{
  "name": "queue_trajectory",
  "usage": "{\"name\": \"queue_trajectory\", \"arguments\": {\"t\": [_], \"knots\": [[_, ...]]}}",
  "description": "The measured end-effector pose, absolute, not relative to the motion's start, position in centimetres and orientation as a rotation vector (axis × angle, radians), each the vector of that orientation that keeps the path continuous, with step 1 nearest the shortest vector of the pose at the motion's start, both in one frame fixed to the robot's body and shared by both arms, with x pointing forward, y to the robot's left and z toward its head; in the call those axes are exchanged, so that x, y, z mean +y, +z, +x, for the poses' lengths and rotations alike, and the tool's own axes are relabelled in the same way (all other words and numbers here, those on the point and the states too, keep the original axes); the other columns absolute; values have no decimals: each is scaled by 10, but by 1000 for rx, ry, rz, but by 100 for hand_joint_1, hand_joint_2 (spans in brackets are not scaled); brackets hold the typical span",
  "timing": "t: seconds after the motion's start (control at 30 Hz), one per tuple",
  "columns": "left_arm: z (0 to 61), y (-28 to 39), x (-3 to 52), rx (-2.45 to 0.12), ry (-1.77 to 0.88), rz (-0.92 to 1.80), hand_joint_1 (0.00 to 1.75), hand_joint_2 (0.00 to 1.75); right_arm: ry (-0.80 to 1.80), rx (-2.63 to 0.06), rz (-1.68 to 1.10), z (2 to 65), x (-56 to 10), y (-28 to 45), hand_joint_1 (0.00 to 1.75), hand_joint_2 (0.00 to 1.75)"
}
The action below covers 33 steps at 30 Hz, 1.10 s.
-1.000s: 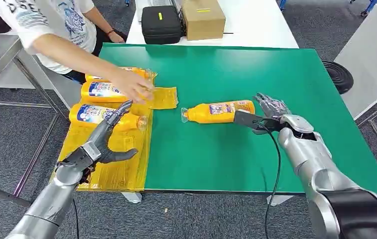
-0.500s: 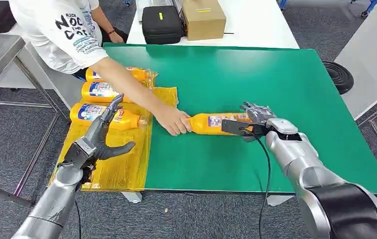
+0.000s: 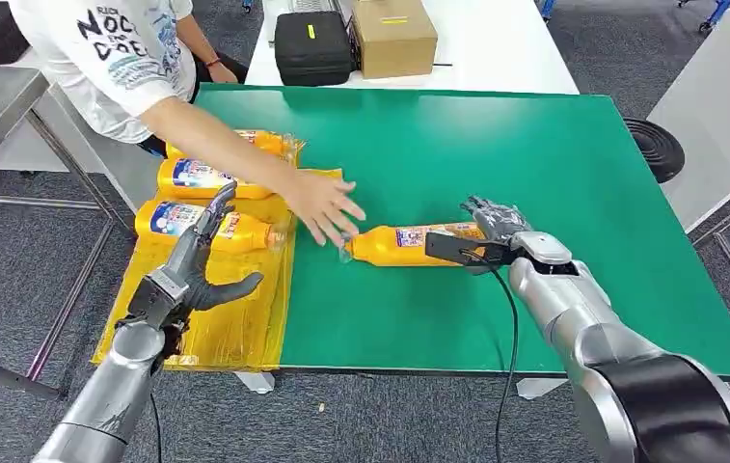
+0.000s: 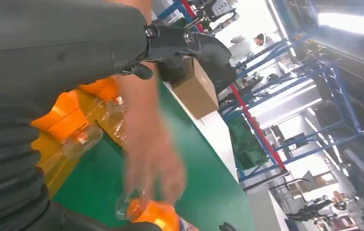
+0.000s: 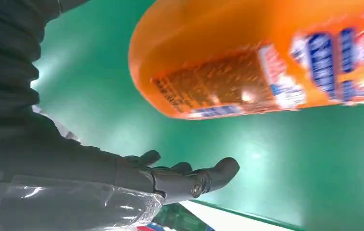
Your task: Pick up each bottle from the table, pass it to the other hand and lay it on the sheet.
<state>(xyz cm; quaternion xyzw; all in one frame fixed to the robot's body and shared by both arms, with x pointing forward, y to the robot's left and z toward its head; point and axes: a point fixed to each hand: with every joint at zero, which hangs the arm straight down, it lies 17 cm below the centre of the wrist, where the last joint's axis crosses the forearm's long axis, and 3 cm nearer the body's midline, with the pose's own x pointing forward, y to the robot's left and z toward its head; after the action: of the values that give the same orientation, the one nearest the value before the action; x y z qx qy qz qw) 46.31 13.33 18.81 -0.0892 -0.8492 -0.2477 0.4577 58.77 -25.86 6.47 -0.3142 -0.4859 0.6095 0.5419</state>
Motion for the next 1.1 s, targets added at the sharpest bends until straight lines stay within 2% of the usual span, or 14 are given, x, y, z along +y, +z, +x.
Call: {"name": "queue_trajectory", "arguments": {"t": [0.43,0.9,0.93,0.97,1.1], "knots": [[464,180,130,-2069,-610,-220,0,175,1500,-1208,-626,574,-209,54,0,175],[463,175,126,-2045,-621,-236,0,175,1495,-1137,-589,560,-210,29,0,175],[463,174,126,-2042,-622,-238,0,175,1493,-1125,-585,559,-212,26,24,175],[463,173,126,-2039,-623,-240,0,175,1491,-1118,-582,557,-214,24,141,175],[466,171,125,-2030,-629,-249,0,175,1482,-1097,-578,555,-221,19,141,175]]}}
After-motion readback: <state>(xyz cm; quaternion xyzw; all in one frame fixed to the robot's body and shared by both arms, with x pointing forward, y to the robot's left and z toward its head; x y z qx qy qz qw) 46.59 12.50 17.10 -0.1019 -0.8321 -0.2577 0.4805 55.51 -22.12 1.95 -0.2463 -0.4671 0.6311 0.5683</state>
